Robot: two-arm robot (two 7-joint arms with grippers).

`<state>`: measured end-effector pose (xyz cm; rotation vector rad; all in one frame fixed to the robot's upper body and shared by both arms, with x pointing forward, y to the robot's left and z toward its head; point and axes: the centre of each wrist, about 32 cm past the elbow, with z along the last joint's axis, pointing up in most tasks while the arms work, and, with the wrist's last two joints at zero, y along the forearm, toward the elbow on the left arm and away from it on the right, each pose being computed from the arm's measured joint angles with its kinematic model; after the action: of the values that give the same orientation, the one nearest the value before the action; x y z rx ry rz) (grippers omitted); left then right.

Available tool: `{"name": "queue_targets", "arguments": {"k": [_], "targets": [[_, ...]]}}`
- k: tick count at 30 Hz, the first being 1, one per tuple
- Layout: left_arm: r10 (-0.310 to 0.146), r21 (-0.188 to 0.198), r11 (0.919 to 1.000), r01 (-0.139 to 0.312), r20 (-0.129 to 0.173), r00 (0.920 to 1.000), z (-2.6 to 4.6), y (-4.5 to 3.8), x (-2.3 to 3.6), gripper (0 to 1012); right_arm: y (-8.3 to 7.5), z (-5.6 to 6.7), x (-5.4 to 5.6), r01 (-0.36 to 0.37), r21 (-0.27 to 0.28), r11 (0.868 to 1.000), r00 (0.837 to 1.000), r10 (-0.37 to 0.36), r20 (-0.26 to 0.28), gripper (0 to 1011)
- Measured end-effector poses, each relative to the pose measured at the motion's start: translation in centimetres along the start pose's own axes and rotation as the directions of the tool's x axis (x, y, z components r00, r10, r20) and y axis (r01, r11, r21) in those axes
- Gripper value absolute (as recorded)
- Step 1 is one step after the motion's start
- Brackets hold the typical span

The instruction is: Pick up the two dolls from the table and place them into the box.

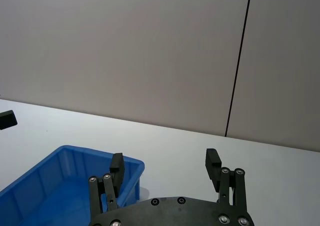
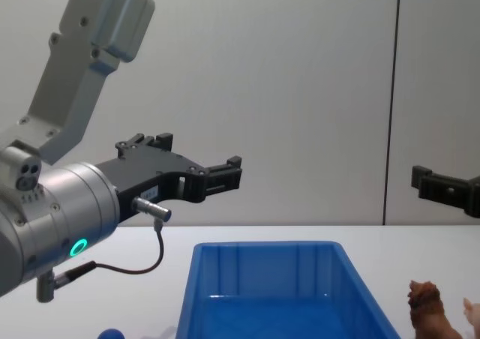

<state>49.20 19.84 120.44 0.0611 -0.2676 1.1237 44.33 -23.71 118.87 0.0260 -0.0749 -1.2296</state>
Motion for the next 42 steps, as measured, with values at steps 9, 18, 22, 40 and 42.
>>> {"name": "queue_targets", "arguments": {"k": [9,18,22,40,42], "targets": [[0.0,0.0,1.0,0.0,0.0,1.0,0.0,0.0,0.0,1001,0.0,0.0,0.0,0.0,0.0,1.0,1.0,0.0,0.0,1001],[0.0,0.0,1.0,0.0,0.0,1.0,0.0,0.0,0.0,1001,-0.1,-0.1,0.5,0.012,-0.015,1.0,1.0,-0.012,-0.008,1001],[0.0,0.0,1.0,0.0,0.0,1.0,0.0,0.0,0.0,1002,-0.2,-0.3,0.9,0.025,-0.035,0.999,1.0,-0.025,-0.015,1001],[0.0,0.0,1.0,0.0,0.0,1.0,0.0,0.0,0.0,1001,-1.0,-1.4,2.3,0.099,-0.176,0.979,0.995,-0.103,-0.013,1001],[0.0,0.0,1.0,0.0,0.0,1.0,0.0,0.0,0.0,1001,-1.0,-1.4,2.4,0.105,-0.188,0.977,0.994,-0.108,-0.01,1001]]}}
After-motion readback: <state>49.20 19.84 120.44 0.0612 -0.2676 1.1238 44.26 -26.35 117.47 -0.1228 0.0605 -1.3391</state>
